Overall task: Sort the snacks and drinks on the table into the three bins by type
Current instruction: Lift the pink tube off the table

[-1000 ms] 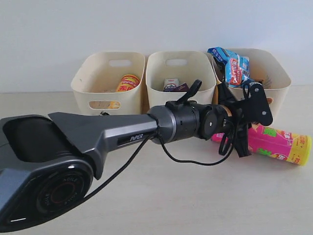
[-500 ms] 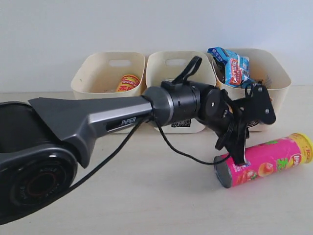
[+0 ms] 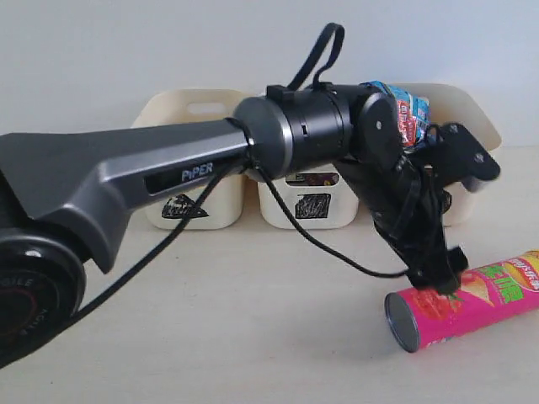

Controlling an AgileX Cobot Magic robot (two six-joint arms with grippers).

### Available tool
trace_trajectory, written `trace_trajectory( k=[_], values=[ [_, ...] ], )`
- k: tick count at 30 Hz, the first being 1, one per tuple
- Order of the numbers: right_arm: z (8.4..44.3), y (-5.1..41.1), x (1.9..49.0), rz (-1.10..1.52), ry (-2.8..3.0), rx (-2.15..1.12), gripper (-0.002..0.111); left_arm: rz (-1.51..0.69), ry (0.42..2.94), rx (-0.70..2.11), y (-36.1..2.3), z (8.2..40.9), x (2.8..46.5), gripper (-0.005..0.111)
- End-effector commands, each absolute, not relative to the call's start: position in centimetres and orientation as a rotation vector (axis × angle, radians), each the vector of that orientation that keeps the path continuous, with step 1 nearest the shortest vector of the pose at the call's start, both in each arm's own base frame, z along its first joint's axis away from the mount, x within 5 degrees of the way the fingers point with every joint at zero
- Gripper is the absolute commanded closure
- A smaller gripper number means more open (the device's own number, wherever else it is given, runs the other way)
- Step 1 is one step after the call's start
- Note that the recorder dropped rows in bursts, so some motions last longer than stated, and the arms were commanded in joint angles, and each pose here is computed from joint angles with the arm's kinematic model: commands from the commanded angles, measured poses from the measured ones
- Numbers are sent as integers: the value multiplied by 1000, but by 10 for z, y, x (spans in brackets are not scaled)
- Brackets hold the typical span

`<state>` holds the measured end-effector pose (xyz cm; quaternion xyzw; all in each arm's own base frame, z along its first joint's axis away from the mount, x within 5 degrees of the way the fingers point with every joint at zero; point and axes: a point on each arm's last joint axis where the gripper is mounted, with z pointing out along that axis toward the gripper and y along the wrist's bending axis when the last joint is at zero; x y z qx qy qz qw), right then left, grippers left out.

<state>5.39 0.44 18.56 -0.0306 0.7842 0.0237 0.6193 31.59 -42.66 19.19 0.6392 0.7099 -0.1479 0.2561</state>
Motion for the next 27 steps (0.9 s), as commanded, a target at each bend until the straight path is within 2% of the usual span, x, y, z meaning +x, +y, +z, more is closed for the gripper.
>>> trace_trajectory(
  k=[1, 7, 10, 13, 27],
  values=[
    [185, 4, 54, 50, 1793, -70, 108, -542, 1931, 1786, -452, 187, 278, 21],
    [185, 4, 54, 50, 1793, -70, 108, -441, 1896, 1790, -470, 180, 255, 15],
    [185, 4, 54, 50, 1793, -70, 108, -346, 1907, 1661, -470, 179, 268, 14],
    [185, 4, 54, 50, 1793, -70, 108, -335, 1892, 1647, -468, 177, 276, 14],
    [185, 4, 54, 50, 1793, -70, 108, -363, 1839, 1491, -472, 126, 309, 16]
  ],
)
